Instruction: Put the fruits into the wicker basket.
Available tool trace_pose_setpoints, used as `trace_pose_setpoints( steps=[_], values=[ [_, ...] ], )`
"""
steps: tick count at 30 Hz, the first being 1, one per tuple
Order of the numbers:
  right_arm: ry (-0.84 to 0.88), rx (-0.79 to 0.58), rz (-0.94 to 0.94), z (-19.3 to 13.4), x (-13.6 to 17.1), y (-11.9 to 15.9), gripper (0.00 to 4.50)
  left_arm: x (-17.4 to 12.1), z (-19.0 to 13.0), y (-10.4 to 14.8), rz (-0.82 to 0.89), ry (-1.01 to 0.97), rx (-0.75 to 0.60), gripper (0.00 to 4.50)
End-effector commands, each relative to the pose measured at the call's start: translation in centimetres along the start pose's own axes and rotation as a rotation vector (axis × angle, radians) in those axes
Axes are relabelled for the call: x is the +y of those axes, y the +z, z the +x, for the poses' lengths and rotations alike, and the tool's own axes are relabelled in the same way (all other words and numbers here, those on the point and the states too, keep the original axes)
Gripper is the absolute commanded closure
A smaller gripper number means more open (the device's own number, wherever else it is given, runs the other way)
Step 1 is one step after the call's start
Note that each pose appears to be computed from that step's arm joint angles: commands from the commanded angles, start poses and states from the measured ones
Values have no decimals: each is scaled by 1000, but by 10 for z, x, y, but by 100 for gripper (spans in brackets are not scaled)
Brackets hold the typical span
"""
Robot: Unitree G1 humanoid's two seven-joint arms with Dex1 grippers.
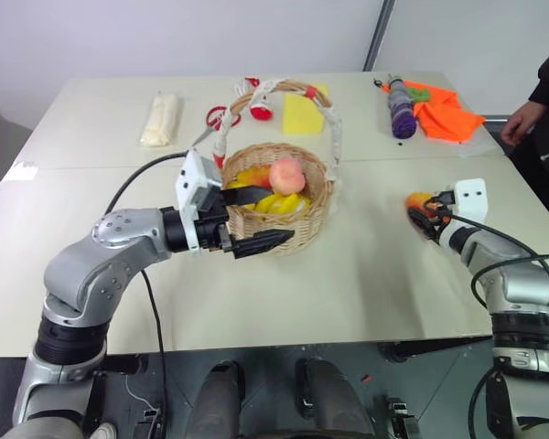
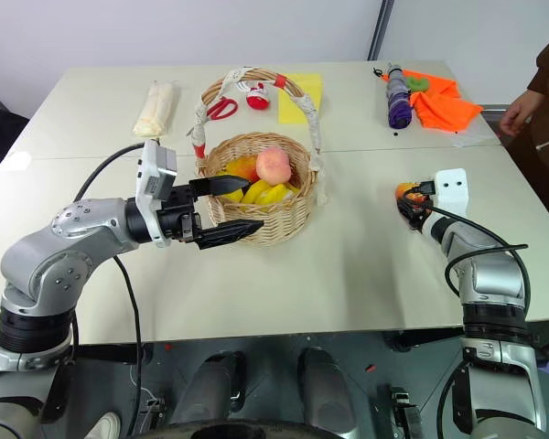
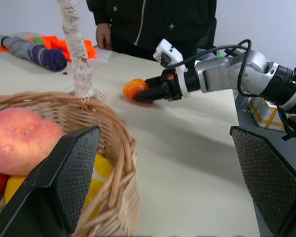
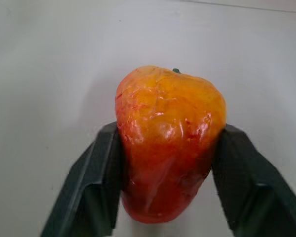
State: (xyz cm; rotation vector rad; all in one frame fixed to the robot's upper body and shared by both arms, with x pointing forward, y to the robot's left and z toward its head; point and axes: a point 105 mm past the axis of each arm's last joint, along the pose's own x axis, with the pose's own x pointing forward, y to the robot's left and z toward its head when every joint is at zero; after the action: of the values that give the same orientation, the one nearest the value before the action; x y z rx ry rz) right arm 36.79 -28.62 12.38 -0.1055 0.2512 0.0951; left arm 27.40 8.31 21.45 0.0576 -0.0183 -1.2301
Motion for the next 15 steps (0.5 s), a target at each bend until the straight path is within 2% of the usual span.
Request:
trace_pose_setpoints(
  steps=[1, 4, 8, 12, 15],
  values=[
    [140, -178, -113, -25, 17, 50, 252, 13, -25, 4, 50, 111, -28, 0],
    [409, -285, -225, -57, 58, 74, 252, 28, -52, -2, 50, 222, -50, 0],
    [762, -345, -248, -96, 120, 94, 252, 37, -75, -9, 53, 295, -58, 0],
    [756, -384, -283, -72, 181, 114, 252, 45, -86, -13, 65, 347, -52, 0],
    [718, -393, -216, -56, 208, 127, 252, 44, -86, -13, 71, 352, -53, 0]
  ],
)
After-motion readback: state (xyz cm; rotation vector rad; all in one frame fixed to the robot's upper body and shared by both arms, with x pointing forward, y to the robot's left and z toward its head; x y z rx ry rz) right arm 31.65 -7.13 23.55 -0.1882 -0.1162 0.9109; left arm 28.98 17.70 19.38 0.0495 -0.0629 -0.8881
